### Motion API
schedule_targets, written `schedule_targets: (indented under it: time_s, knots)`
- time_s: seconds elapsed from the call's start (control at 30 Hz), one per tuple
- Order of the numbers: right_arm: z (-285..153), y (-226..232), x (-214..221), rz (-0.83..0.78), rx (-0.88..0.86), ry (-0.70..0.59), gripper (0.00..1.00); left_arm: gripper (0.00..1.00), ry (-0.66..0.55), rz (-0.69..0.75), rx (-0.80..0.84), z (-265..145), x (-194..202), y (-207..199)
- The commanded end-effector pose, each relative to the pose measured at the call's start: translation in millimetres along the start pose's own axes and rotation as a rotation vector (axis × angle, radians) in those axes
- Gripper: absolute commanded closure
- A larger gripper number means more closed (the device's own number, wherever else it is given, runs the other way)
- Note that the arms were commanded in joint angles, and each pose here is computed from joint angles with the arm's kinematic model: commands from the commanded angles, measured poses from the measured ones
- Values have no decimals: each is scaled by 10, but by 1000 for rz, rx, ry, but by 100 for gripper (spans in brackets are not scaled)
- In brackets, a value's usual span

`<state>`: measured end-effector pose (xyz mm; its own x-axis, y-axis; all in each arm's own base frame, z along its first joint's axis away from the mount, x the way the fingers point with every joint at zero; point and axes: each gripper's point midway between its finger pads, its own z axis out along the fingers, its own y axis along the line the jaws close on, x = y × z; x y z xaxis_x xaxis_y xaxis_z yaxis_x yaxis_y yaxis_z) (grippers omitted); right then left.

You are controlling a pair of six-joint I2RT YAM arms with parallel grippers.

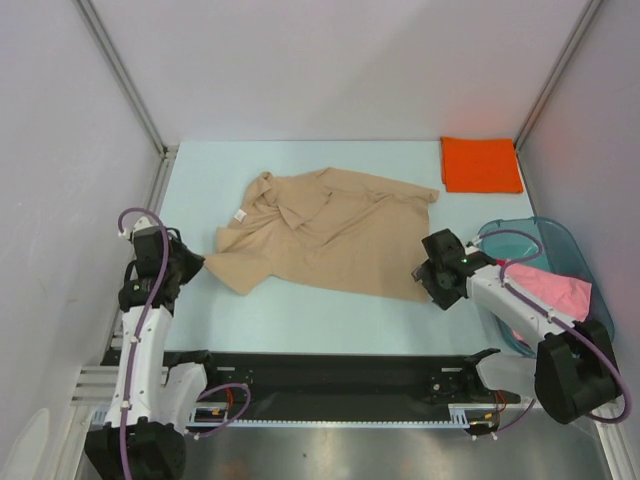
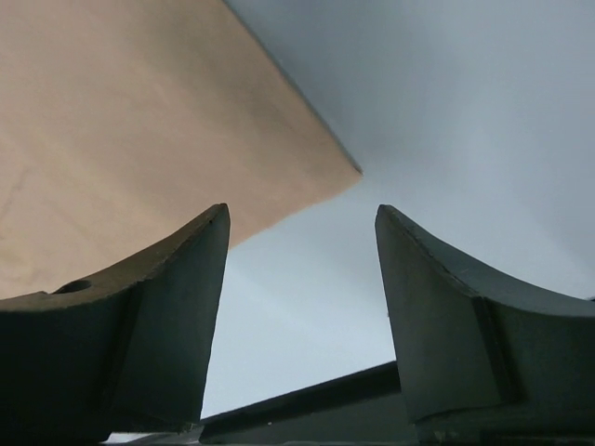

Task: Fold and stack the t-shirts
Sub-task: Flatten the tshirt out

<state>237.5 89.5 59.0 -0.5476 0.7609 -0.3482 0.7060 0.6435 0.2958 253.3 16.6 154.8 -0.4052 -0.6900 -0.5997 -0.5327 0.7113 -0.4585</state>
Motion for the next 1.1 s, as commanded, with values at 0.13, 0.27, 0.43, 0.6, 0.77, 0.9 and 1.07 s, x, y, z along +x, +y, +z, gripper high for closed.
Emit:
schedule_targets:
  time_s: [0.13,0.27,0.43,0.6,0.77,0.9,1.07]
  knots:
    - [49,-80,62,135,178,-80,35,100,-54,53,172,-235,-229,-380]
    - [105,-114,6,113,229,-119,45,100,-37,64,218,-245,-223,-482]
    - [169,-130,-13,135,255,-134,55,100,-23,96,234,-216,-189,-557]
    - [203,-180,74,158,288,-104,53,100,8,106,259,-169,-120,-656]
    - [314,-210,152,161,311,-85,53,100,7,110,273,-172,-139,-713]
    - [417,-149,192,157,309,-68,55,100,-4,114,279,-202,-189,-753]
    - [496,-197,314,171,331,-23,71,100,-12,103,288,-246,-220,-785]
